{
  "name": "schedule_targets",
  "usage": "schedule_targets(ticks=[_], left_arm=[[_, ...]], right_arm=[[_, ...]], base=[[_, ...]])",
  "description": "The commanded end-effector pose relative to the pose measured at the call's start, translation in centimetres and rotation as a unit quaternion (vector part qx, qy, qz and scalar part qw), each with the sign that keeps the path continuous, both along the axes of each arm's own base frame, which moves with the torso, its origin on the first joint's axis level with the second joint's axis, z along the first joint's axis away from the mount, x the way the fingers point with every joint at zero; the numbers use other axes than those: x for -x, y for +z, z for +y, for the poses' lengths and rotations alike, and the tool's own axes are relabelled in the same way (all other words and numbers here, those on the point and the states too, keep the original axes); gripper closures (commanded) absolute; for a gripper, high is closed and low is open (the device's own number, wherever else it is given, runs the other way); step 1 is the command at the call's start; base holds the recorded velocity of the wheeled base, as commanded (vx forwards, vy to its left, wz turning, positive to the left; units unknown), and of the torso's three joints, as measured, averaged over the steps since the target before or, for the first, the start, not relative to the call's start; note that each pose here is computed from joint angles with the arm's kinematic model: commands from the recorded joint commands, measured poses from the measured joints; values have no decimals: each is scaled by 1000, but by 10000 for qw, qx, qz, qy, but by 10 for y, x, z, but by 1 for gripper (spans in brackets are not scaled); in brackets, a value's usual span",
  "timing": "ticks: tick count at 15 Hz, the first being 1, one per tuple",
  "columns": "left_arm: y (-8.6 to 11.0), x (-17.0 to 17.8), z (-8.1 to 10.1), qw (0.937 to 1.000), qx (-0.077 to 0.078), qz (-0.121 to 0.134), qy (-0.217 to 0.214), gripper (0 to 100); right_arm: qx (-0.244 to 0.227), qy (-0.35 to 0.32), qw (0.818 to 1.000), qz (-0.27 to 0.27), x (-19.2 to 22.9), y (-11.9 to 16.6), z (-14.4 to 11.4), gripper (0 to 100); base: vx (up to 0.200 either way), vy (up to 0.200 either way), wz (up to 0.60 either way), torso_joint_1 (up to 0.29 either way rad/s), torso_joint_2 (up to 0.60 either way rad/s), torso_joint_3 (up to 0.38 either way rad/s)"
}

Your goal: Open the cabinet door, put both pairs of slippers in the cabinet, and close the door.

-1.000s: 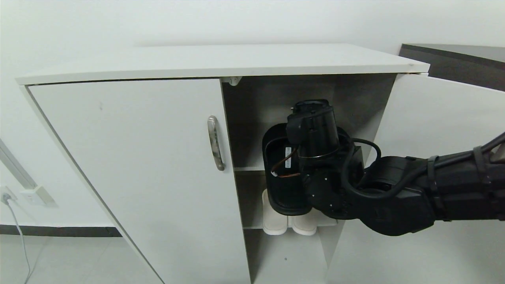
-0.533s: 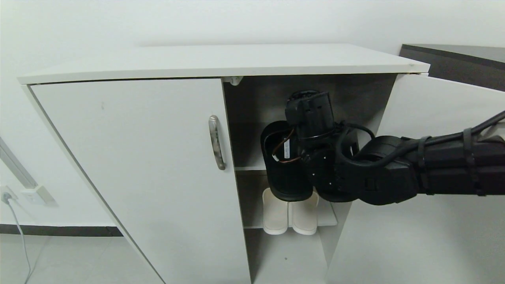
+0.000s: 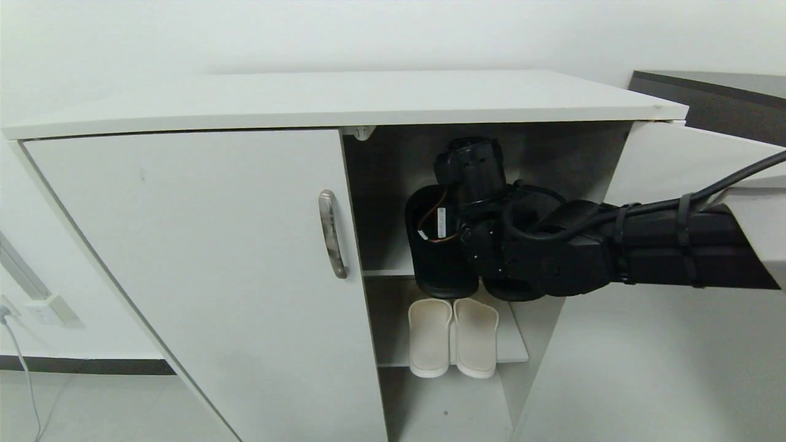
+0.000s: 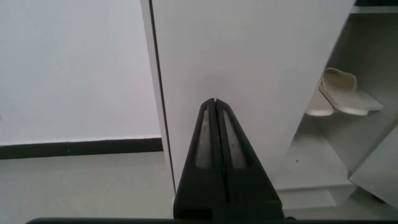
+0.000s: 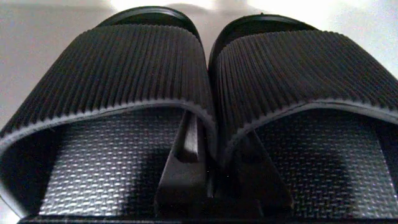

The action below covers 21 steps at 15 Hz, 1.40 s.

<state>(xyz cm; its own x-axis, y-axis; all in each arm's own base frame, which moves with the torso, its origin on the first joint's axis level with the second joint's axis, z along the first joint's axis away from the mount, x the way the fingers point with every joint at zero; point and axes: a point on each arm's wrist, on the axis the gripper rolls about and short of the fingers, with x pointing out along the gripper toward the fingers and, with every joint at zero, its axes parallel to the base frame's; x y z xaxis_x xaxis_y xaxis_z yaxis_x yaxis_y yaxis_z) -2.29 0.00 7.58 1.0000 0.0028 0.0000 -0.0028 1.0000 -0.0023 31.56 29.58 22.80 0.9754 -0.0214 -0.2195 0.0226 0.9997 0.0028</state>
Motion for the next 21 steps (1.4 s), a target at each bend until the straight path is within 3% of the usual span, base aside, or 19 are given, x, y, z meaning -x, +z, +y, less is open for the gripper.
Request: schedule_targets(ticks=[1,6,12,21], left_arm=[[0,0,0,10000,4,0,9,100],[0,0,0,10000,4,0,2,100],[0,0,0,10000,4,0,9,100],[0,0,0,10000,11,0,9,100]], right_arm=[[21,14,10000,23,-1,-3,2,100],[-71,240,9997,72,-5,-6,4,100],[-160,91,9998,2,-30,-13,8,100],[-133,79,9999,12,-34,-17,10,100]], base=[[0,0,0,0,0,0],[0,0,0,0,0,0],[0,0,0,0,0,0],[0,0,0,0,0,0]])
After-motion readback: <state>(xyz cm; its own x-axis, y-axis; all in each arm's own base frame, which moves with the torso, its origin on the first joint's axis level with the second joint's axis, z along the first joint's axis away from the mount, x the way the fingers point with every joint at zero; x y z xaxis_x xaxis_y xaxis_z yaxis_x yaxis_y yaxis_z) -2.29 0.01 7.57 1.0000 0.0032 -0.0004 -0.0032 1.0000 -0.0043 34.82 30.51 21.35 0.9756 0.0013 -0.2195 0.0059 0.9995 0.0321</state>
